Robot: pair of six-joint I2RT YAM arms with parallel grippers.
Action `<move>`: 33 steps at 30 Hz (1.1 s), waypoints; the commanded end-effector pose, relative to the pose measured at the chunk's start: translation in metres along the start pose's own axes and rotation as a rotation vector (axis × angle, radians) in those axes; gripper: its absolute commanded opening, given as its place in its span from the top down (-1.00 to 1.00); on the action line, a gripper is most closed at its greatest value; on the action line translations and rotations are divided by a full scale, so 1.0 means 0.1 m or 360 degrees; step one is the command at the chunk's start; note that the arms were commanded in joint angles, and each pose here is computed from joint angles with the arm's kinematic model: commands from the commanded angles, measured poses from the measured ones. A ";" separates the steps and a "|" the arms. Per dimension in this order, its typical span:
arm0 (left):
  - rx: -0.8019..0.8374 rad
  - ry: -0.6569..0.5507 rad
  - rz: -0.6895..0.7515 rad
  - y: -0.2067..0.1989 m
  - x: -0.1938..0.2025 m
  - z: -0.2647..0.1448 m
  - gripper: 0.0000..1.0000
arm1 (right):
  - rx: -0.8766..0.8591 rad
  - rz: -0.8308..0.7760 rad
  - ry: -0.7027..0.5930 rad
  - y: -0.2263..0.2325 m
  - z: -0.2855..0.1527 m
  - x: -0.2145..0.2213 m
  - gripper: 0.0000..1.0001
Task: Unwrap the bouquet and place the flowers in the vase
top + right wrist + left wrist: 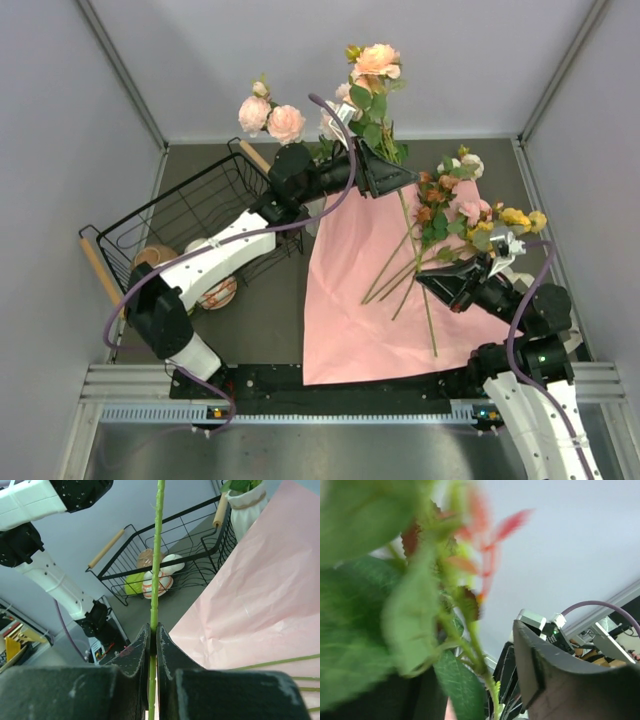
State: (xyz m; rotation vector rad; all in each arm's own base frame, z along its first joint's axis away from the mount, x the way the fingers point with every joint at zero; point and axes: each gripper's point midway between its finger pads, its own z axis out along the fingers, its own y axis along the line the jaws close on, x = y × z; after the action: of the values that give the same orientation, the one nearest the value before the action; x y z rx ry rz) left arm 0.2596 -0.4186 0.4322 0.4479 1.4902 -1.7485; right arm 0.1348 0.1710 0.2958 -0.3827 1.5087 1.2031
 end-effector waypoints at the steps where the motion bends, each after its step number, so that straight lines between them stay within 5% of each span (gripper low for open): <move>1: 0.0128 -0.0133 0.0157 -0.35 -0.34 -0.01 0.09 | -0.0127 -0.0096 0.0003 0.19 -0.01 -0.07 1.00; 3: 0.0106 -0.0156 0.0236 -0.41 -0.41 -0.06 0.86 | -0.0087 -0.0080 -0.0003 0.14 0.02 -0.09 1.00; 4: 0.0083 -0.0164 0.0263 -0.43 -0.45 -0.08 1.00 | -0.0011 -0.0055 0.0025 0.05 0.02 -0.04 0.96; 6: 0.0024 -0.0195 0.0403 -0.51 -0.53 -0.19 1.00 | 0.0172 -0.0058 -0.0026 -0.15 0.03 -0.12 0.39; 8: -0.0040 -0.0202 0.0569 -0.66 -0.63 -0.34 1.00 | 0.0422 -0.0069 -0.0052 -0.42 -0.03 -0.15 0.22; 9: -0.0084 -0.0234 0.0629 -0.71 -0.71 -0.40 1.00 | 0.0512 -0.0070 -0.0062 -0.50 -0.06 -0.18 -0.10; 11: -0.0183 -0.0253 0.0825 -0.87 -0.83 -0.61 1.00 | 0.0673 -0.0075 -0.0071 -0.68 -0.12 -0.18 -0.22; 12: -0.0242 -0.0266 0.0887 -0.89 -0.89 -0.69 1.00 | 0.0710 -0.0075 -0.0081 -0.72 -0.13 -0.19 -0.65; 13: -0.0339 -0.0324 0.0951 -0.90 -1.00 -0.79 1.00 | 0.0745 -0.0065 -0.0091 -0.76 -0.14 -0.20 -0.71; 25: -0.1107 -0.0805 0.1639 -1.25 -2.27 -1.75 1.00 | 0.0940 0.0084 -0.0011 -1.10 -0.09 -0.08 -0.72; 33: -0.1201 -0.0870 0.1630 -0.89 -2.68 -1.83 1.00 | 0.0966 0.0102 -0.0002 -1.13 -0.10 -0.05 -0.72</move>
State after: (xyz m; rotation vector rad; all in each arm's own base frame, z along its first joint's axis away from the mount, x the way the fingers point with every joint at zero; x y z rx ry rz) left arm 0.2923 -0.1588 0.6427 0.2278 1.0464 -0.4208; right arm 0.2169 0.1126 0.2232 0.0763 1.8638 0.7329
